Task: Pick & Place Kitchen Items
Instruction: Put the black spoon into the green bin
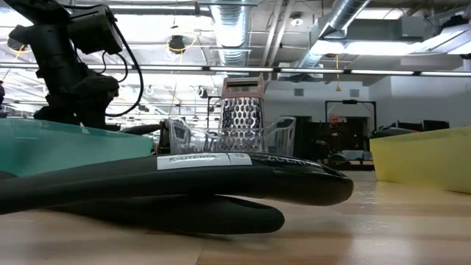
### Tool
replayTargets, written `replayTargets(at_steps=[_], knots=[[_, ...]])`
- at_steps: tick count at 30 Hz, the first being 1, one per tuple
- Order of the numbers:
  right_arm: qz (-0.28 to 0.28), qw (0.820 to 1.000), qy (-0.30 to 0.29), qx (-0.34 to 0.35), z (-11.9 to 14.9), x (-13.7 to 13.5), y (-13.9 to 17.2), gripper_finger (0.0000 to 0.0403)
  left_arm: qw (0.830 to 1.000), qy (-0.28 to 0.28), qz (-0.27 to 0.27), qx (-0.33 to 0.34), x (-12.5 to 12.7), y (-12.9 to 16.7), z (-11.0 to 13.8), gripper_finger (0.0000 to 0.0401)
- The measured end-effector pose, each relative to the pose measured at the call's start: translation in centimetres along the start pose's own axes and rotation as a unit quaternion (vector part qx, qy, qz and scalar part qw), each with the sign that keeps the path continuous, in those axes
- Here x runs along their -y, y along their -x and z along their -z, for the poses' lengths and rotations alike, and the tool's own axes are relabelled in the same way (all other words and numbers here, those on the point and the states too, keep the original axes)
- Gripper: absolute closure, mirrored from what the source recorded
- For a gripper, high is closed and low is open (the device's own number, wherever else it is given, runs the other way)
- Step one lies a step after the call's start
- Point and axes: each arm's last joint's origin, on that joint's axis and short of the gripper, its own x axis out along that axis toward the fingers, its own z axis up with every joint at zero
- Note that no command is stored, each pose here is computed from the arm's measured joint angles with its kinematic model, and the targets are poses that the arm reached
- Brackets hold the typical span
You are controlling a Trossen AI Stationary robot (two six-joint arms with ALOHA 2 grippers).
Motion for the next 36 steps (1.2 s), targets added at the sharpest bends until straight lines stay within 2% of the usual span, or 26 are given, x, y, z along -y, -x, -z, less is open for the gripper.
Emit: replayTargets(at_steps=[10, 18, 25, 28, 32, 36], knots=[[0.0, 1.0, 0.0, 0.0, 0.0, 0.0, 0.0, 0.0285, 1.0, -0.012, -0.001, -0.006, 0.1, 0.2, -0.1, 0.0111], [0.0, 1.0, 0.0, 0.0, 0.0, 0.0, 0.0, 0.0285, 0.998, -0.064, 0.01, 0.025, 1.8, 3.5, -2.2, 0.0112], [-0.001, 1.0, -0.002, 0.001, 0.0, 0.0, 0.0, 0.0285, 0.995, -0.09, -0.011, 0.05, 2.4, 6.3, -3.6, 0.0112], [-0.001, 1.0, -0.002, 0.001, 0.0, 0.0, 0.0, 0.0285, 0.994, -0.094, 0.023, 0.048, 3.1, 7.3, -4.0, 0.0112], [-0.001, 1.0, -0.002, 0.001, 0.0, 0.0, 0.0, 0.0285, 0.987, -0.121, 0.097, 0.04, 4.6, 8.8, -4.0, 0.0112], [0.0, 1.0, -0.001, 0.001, 0.0, 0.0, 0.0, 0.0285, 0.967, -0.151, 0.201, 0.05, 6.9, 9.8, -3.3, 0.0112]])
